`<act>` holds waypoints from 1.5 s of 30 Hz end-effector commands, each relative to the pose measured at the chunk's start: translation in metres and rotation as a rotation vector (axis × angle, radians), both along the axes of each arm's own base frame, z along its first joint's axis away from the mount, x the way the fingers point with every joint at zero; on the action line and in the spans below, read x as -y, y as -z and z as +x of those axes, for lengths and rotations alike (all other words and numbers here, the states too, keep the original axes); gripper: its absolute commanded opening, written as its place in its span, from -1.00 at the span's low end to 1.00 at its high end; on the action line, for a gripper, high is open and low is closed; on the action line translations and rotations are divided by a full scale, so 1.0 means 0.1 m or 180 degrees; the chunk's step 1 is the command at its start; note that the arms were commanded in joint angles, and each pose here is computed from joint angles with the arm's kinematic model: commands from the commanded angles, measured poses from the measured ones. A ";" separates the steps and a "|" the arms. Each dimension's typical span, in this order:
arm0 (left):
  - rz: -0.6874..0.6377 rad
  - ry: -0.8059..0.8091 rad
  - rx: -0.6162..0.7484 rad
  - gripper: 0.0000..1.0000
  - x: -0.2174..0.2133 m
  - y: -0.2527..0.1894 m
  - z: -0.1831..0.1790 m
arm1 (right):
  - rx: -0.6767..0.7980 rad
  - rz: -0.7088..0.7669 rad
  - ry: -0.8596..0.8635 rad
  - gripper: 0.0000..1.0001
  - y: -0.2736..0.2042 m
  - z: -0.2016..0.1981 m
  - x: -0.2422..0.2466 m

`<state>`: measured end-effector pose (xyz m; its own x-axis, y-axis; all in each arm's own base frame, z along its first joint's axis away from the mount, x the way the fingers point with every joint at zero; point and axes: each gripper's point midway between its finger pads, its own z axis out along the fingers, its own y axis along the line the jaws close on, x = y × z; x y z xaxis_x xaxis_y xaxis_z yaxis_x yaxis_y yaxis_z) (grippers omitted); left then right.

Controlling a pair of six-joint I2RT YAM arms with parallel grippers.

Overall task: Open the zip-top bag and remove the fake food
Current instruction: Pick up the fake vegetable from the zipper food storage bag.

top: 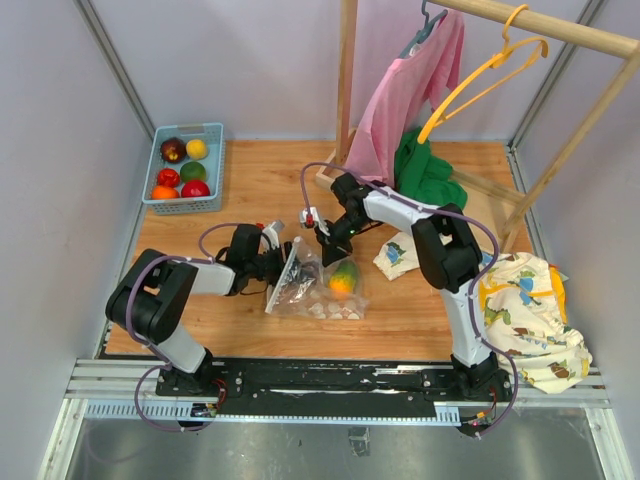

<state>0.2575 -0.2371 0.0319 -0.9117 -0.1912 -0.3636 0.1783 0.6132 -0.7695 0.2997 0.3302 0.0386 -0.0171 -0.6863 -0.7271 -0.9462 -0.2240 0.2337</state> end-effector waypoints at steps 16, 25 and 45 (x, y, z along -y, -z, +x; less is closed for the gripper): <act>-0.0049 0.0067 0.0147 0.19 0.15 -0.03 0.22 | -0.0240 0.0199 -0.0137 -0.93 -0.14 -0.22 -0.36; -0.0327 0.0161 0.0343 0.32 0.23 -0.26 0.19 | -0.0558 0.0460 -0.0067 -0.94 -0.29 -0.29 -0.47; 0.0107 0.0407 0.0405 0.50 0.03 -0.19 -0.02 | -0.0136 0.0276 0.0305 -0.59 -0.40 0.09 -0.15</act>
